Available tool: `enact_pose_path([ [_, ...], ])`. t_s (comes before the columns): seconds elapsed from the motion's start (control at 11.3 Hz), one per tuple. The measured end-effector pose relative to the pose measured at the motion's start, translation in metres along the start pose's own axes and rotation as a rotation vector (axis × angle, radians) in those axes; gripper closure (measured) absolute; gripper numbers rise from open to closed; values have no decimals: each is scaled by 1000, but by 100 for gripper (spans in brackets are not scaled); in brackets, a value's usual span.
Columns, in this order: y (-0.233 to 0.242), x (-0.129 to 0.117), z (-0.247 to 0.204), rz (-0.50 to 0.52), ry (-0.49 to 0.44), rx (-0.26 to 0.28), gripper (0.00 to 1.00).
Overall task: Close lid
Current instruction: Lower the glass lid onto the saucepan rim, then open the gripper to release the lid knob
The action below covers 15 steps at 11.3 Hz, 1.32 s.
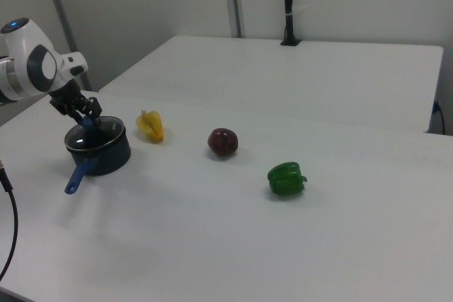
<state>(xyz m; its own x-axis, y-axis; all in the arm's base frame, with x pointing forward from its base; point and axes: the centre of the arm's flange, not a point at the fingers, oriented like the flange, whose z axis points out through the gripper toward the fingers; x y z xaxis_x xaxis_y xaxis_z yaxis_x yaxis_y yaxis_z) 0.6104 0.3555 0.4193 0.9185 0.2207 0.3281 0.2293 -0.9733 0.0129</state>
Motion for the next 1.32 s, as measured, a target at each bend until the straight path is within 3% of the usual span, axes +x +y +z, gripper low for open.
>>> enact_pose_path([
  [1.23,1,-6,-1,47,-48,-52,39],
  [1.32,1,-7,-1,51,-49,-52,35],
])
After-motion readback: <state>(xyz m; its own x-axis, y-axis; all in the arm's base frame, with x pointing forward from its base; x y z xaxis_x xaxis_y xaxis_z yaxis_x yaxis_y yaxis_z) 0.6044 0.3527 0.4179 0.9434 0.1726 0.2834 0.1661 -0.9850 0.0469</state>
